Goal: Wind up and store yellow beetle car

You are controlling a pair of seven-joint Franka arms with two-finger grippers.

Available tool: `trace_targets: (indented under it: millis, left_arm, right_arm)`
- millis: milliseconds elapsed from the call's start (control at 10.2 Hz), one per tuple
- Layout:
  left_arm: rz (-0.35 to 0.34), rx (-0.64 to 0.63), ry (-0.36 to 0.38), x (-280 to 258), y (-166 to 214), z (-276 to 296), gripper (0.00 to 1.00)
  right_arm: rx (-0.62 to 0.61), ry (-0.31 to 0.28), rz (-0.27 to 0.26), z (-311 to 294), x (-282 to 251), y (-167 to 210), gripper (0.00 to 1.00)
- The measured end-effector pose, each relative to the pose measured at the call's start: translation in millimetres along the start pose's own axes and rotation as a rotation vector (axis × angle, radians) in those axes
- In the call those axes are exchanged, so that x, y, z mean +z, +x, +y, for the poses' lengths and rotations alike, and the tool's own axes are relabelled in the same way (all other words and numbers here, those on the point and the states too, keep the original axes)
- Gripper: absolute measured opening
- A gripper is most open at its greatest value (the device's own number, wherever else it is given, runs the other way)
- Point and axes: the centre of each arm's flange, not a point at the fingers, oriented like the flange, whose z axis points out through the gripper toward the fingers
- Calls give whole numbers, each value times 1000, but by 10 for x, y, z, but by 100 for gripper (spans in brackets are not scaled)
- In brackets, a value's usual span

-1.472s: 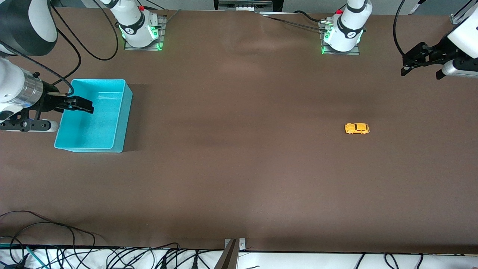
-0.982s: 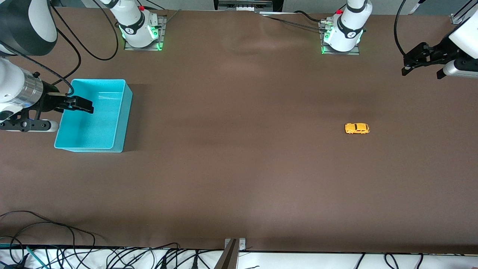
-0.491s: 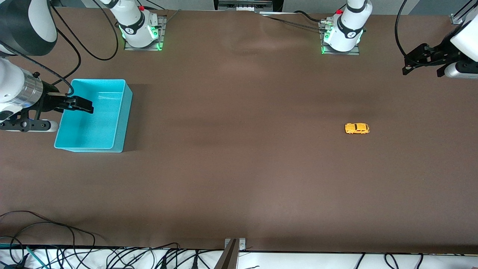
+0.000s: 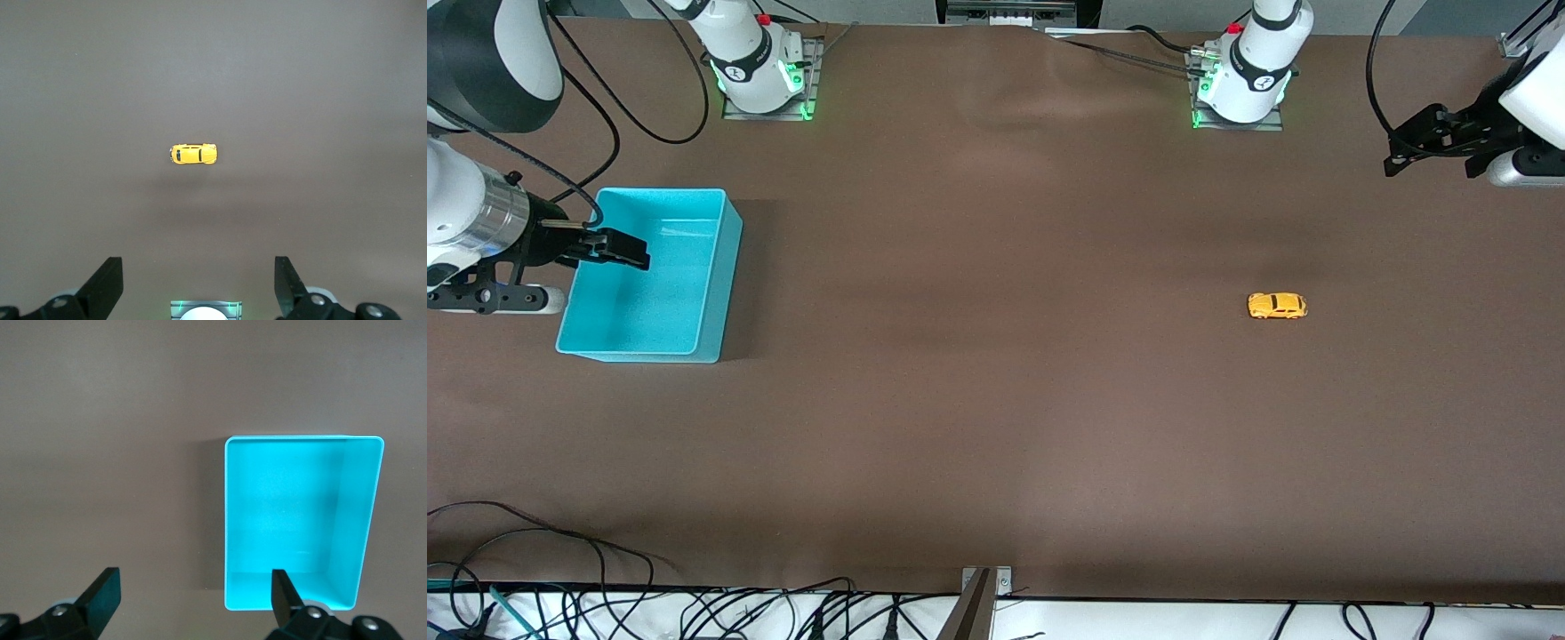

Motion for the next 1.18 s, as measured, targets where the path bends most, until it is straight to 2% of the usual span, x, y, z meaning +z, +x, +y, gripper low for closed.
trace_targets:
  millis: [1178]
  left_arm:
    - [-10, -3, 0, 31, 17, -9, 100]
  right_arm:
    - [0, 0, -1, 0, 1, -1, 100]
